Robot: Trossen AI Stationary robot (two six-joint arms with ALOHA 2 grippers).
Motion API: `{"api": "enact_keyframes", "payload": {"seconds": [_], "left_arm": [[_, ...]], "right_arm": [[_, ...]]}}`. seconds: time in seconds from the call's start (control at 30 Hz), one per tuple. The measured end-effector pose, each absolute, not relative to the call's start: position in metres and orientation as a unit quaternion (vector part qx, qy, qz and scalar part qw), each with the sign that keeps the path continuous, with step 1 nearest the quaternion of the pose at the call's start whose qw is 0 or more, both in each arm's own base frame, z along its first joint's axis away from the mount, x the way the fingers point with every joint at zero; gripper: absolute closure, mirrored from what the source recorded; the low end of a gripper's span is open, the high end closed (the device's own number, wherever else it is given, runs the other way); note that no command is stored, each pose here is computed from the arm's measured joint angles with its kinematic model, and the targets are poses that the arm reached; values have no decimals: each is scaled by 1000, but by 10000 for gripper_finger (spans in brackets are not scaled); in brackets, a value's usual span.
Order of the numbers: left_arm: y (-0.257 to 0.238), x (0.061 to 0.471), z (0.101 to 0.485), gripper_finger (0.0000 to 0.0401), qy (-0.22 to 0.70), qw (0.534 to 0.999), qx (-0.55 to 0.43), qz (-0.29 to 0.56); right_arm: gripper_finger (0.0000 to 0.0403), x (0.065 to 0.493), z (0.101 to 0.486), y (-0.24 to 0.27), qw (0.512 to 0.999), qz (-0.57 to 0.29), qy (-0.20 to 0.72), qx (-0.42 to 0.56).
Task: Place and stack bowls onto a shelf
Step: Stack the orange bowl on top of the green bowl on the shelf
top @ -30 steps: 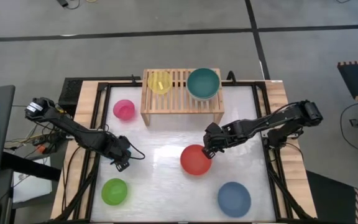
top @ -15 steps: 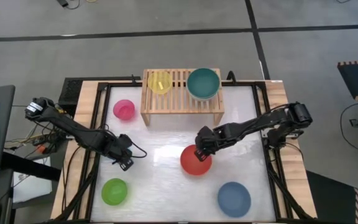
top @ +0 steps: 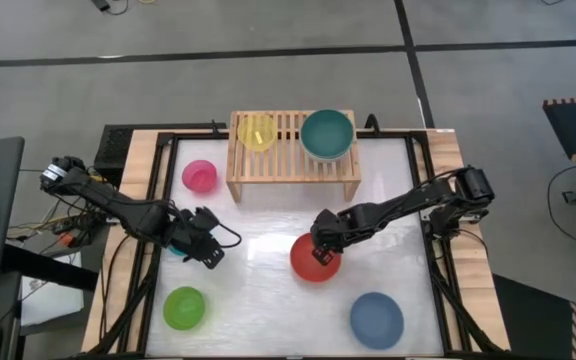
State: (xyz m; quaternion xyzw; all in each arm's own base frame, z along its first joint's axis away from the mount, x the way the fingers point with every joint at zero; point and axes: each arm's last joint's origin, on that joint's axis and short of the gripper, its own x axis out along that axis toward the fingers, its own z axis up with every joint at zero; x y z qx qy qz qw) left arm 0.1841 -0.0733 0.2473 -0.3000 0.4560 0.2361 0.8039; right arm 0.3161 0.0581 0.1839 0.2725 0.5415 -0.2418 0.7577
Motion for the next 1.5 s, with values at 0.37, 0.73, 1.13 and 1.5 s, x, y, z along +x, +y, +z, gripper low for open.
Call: {"api": "enact_keyframes", "payload": {"seconds": [0.37,0.73,1.13,1.5], "left_arm": [[-68,191,257,218,407,821,-302,263],[-55,197,260,218,362,827,-301,306],[-54,214,277,218,248,874,-313,277],[-20,241,337,218,73,926,-183,321]], "right_arm": [[378,308,309,36,856,-196,417,233],[378,275,417,-62,880,-404,205,144],[377,292,406,-70,885,-376,241,131],[375,328,394,-27,858,-473,201,-27]]}}
